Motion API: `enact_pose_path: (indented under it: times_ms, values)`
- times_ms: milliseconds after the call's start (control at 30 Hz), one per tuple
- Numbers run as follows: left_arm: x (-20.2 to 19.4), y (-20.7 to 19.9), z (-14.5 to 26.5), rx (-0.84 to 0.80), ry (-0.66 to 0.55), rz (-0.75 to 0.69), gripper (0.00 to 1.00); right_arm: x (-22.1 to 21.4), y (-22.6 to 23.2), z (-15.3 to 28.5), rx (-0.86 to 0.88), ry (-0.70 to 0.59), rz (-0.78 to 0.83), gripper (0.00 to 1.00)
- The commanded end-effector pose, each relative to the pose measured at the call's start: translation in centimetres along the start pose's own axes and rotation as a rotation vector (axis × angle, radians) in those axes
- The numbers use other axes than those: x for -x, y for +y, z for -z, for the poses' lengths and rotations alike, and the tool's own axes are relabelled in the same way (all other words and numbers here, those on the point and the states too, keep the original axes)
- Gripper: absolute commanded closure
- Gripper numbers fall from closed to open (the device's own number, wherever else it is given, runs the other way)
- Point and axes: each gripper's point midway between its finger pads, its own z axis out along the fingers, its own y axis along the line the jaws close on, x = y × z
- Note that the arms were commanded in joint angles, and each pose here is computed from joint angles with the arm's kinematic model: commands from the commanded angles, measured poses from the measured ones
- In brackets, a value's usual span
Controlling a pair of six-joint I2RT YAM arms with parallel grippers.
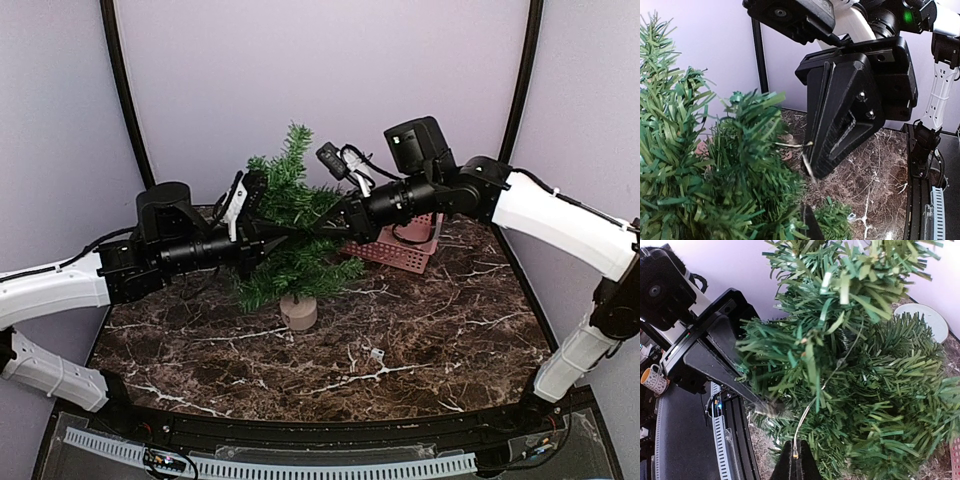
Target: Decorate the small christmas tree
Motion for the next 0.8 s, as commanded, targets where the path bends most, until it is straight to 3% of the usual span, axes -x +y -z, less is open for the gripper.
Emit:
enact_pose_path:
  times_ms: [0,300,767]
  values:
    - [0.8,0.8,-0.3,0.044,0.006,-0.008,1.00,0.5,0.5,-0.6,0.020,-0.018,0.007,1.00]
    - [-1.3,1.8,-1.3,0.096,0.093,0.019,1.00,-1.1,0.0,-2.1,0.034,0.018,-0.016,1.00]
    - [-1.0,2.6,-0.6,0.147,0.085,0.026,0.98,-0.6,0.2,-1.6,0.033,-0.004,-0.016,0.98]
